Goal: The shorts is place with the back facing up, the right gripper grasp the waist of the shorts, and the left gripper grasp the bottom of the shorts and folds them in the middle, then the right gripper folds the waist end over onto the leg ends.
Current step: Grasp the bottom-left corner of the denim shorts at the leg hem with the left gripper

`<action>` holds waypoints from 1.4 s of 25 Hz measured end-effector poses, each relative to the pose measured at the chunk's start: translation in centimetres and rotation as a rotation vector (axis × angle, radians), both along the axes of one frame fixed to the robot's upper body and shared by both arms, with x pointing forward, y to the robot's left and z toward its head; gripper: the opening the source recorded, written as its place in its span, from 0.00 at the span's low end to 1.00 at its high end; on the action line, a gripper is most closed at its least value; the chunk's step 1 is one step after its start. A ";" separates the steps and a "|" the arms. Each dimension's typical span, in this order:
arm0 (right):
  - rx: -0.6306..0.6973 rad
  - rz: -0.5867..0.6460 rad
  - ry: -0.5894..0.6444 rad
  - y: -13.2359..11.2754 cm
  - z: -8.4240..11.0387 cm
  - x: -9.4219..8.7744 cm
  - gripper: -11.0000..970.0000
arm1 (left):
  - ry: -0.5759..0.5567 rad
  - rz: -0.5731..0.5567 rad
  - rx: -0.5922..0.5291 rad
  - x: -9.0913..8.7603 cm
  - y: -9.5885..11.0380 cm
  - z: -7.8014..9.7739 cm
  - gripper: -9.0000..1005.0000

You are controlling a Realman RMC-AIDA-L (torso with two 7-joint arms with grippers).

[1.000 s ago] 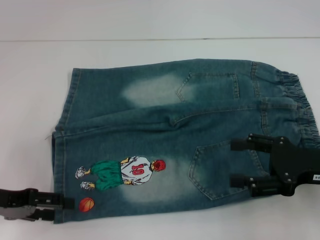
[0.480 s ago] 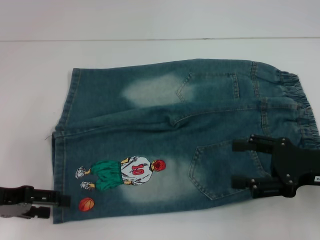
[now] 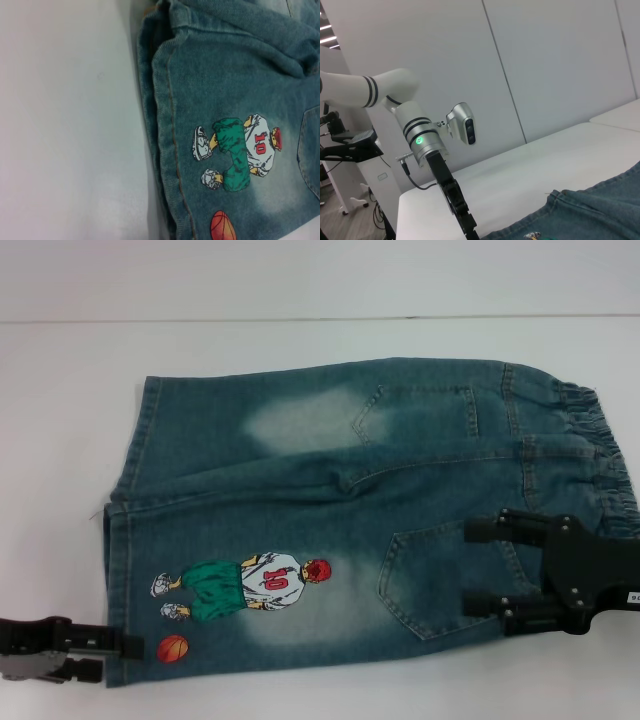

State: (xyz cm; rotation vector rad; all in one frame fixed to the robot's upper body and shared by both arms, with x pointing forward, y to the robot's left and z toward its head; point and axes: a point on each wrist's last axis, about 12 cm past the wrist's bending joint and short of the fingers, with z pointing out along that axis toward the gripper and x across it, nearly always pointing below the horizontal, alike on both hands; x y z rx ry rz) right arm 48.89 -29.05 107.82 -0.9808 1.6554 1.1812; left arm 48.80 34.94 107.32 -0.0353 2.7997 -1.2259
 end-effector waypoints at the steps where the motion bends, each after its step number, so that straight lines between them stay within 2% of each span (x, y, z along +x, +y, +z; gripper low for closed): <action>1: 0.000 0.000 0.000 0.0 0.0 0.0 0.94 | 0.000 0.000 0.000 0.0 0.0 0.0 0.90; 12: 0.000 0.000 -0.003 0.0 0.0 0.0 0.94 | -0.002 -0.014 -0.011 0.2 -0.7 -0.1 0.90; 35: 0.001 0.008 -0.008 0.3 -0.1 0.0 0.93 | -0.053 -0.031 -0.007 1.8 -1.7 0.5 0.90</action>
